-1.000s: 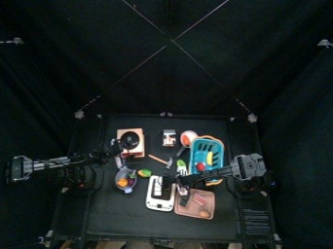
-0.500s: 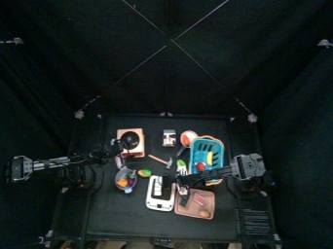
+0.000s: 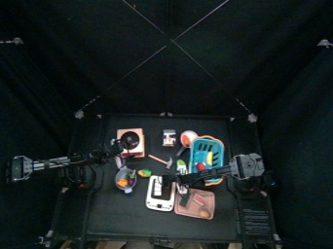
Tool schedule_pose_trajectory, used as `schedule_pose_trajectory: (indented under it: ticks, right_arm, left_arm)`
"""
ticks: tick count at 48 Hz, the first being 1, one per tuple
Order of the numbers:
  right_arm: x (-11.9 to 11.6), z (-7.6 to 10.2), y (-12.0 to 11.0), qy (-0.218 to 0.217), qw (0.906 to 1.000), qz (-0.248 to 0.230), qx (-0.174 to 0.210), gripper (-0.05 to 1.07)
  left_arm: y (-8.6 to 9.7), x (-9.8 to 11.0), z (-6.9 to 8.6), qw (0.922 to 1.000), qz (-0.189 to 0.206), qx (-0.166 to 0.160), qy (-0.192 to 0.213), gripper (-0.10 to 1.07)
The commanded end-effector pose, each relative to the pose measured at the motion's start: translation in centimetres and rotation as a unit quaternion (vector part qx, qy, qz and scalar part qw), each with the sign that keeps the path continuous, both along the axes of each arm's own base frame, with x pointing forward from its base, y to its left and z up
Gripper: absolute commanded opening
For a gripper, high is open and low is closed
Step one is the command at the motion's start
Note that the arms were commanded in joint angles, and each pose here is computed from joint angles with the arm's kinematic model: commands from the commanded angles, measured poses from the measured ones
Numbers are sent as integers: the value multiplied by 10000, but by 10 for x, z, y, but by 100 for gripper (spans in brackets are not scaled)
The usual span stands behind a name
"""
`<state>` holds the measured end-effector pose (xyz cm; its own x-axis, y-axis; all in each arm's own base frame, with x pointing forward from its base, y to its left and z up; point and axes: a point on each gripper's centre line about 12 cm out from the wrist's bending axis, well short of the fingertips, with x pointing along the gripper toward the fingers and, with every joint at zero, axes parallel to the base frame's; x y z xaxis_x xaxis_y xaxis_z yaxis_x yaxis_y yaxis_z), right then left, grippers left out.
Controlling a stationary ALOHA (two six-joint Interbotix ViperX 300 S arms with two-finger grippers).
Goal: Grab egg sushi
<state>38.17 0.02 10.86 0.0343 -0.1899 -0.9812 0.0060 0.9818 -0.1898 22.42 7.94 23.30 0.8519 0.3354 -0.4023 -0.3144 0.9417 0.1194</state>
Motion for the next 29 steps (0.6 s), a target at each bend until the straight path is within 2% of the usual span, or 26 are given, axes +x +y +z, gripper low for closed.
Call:
schedule_pose_trajectory:
  ticks: [1, 17, 22, 29]
  right_arm:
    - [4, 11, -4, -162, 9998, -70, 22, 101]
    - [3, 9, -4, -138, 9999, -74, 27, 101]
    - [3, 9, -4, -140, 9999, -82, 27, 94]
    - [3, 8, -4, -136, 9998, -105, 28, 78]
  left_arm:
    - [1, 2, 5, 10000, 9, 17, -62, 91]
    - [1, 2, 4, 10000, 5, 4, -53, 91]
    - [1, 2, 4, 10000, 12, 6, -50, 91]
    - [1, 1, 4, 10000, 12, 8, -57, 91]
